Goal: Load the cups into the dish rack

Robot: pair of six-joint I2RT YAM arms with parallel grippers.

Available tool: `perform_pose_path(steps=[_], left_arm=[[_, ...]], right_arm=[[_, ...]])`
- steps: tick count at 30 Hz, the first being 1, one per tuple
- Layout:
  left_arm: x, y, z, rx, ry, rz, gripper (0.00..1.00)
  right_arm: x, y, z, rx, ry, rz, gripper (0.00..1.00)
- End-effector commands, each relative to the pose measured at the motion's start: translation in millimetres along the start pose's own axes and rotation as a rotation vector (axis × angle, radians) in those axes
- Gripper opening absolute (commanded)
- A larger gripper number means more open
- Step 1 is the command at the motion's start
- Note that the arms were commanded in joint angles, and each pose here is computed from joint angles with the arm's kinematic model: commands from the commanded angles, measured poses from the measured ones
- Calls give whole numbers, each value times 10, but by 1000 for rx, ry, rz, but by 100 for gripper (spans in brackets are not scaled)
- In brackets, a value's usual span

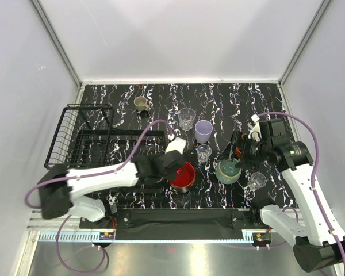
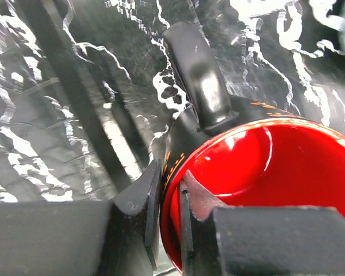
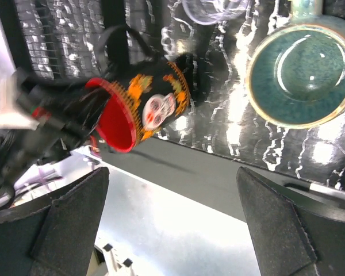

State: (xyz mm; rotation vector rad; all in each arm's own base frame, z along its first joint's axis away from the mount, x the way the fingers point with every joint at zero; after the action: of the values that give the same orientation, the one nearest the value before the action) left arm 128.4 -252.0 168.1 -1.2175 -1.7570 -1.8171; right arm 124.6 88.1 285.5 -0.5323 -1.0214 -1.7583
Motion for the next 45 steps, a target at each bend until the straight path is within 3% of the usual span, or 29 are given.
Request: perform_pose_path(steps=[1,4,8,18,22,23,26,33,36,45], left_arm=[[617,650,-91,78,-178,-447,0],[898,822,-26,31,-249,-613,0],[1109,933,48,-91,-278,-739,0],[1342,1119,348,-477,-48,-1026,0],[1363,1088,329,-685,-89,-1123,0],[1430,1136,331,-719,-76,-1207,0],[1420,1120,276,-851,-97,-1277,0],[1531,1120,163,-895,-182,-1340,0],[1565,1070,131,-965,-193,-1384,0],[1629,1062,110,-960,-197,-1429,0]], right_arm=[[213,100,215,10,64,-25,99],[225,196,340,-2,114,31,97],[248,338,583,11,188,76,97],[381,580,1212,-138,450,202,96],[332,609,1367,-239,525,296,91],[312,581,1418,-254,536,339,91],[190,527,1476,-242,503,416,91],[-45,436,1416,-281,440,493,89],[-94,434,1413,-303,452,500,86],[-195,472,1430,-340,458,528,67]])
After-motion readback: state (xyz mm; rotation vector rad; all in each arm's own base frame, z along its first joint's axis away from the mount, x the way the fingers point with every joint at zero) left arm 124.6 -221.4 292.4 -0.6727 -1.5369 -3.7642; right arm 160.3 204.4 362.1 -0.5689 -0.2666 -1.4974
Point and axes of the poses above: each gripper's point midway between its finger pads, its own x axis back along the fingers, its own z axis along the line the jaws close on, y = z × x, the point moved 9 cm from there along x, back along the fingers, and after that the axes turned 7 degrees about x, right-handed, at the moved point
